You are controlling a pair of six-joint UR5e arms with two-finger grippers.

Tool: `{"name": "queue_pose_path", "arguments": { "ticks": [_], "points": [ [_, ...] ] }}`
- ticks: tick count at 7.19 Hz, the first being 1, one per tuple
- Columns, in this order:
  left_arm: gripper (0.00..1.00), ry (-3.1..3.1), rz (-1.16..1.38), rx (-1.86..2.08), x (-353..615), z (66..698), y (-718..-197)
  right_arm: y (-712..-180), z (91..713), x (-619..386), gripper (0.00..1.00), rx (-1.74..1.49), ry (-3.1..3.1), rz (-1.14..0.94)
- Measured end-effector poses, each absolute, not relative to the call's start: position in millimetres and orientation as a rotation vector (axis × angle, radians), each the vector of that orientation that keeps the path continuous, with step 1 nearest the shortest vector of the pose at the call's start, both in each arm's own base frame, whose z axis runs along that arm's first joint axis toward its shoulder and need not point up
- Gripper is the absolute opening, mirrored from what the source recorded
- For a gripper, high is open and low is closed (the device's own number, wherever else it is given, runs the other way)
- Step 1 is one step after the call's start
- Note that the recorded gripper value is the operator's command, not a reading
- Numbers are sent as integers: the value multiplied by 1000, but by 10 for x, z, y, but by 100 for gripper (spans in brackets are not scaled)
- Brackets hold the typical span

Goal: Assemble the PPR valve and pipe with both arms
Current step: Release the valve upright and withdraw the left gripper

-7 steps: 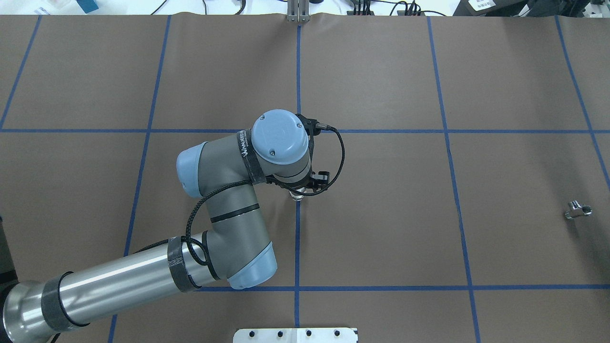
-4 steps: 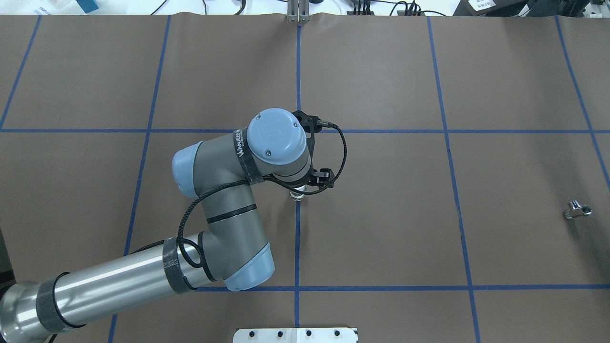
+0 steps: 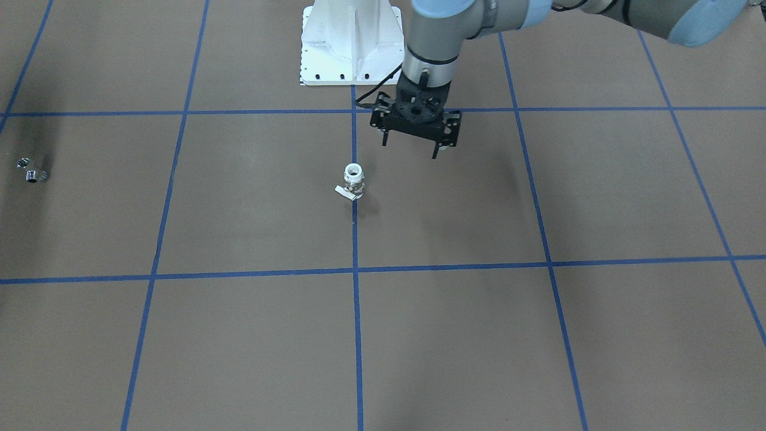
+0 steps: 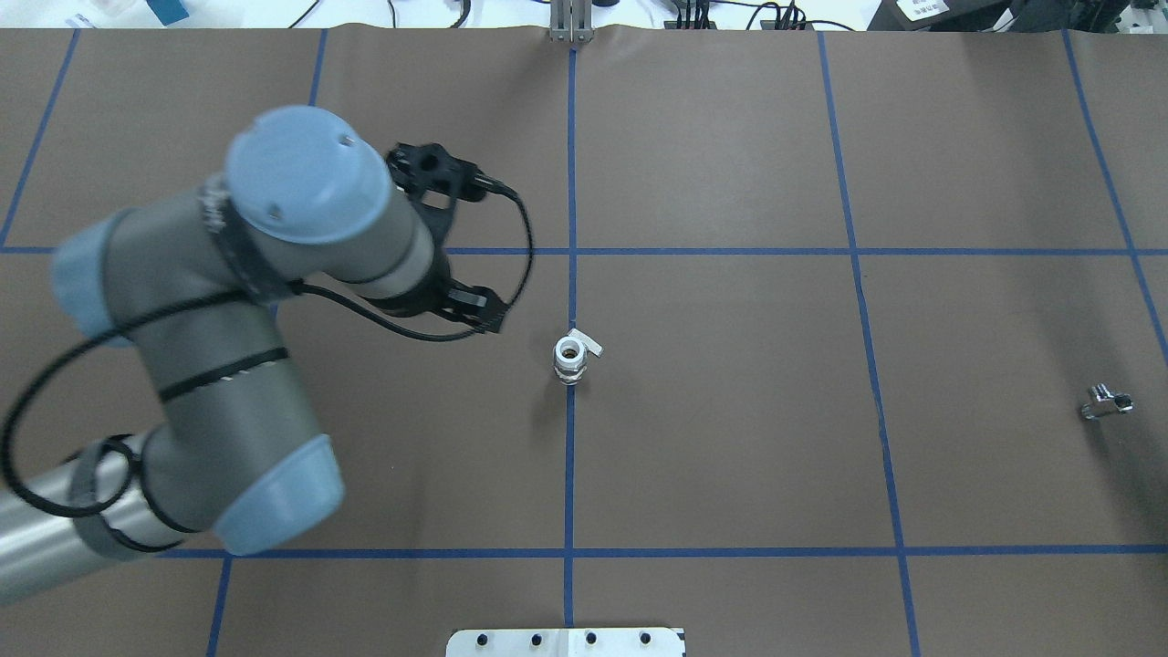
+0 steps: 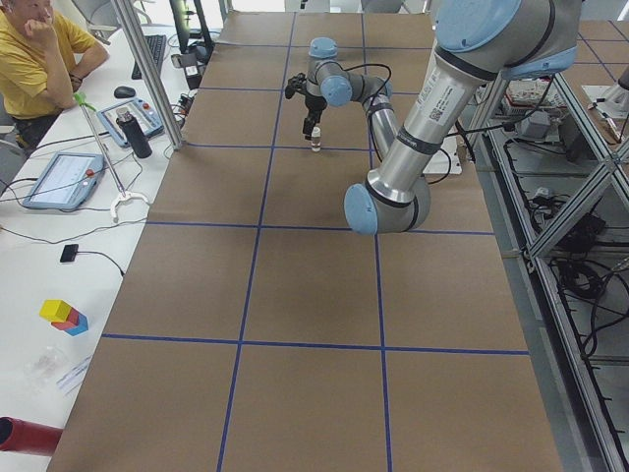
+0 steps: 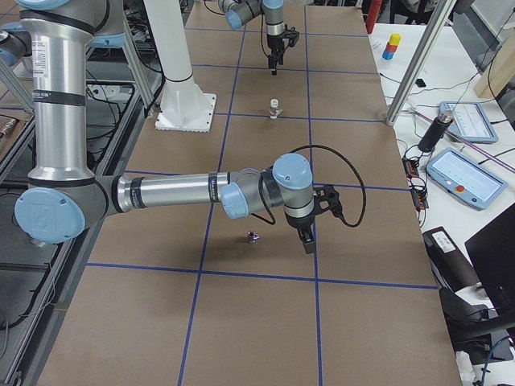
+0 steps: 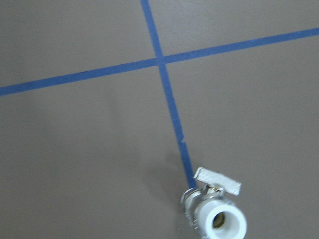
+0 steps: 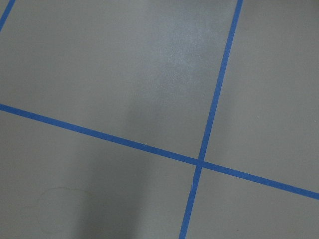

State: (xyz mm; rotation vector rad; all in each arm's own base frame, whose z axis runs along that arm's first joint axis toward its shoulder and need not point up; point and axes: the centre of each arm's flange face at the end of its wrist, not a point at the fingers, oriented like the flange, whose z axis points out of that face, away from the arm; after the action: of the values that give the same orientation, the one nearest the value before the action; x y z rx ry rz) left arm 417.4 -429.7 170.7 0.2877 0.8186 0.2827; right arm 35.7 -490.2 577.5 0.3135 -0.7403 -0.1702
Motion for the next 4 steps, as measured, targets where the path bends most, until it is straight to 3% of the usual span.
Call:
{"name": "queue_pose_path", "arguments": {
  "ticks": [4],
  "points": [
    [100,634,509,379,1428,3172,-5264,-4607,5484,82,99,255,-838,-77]
  ]
}}
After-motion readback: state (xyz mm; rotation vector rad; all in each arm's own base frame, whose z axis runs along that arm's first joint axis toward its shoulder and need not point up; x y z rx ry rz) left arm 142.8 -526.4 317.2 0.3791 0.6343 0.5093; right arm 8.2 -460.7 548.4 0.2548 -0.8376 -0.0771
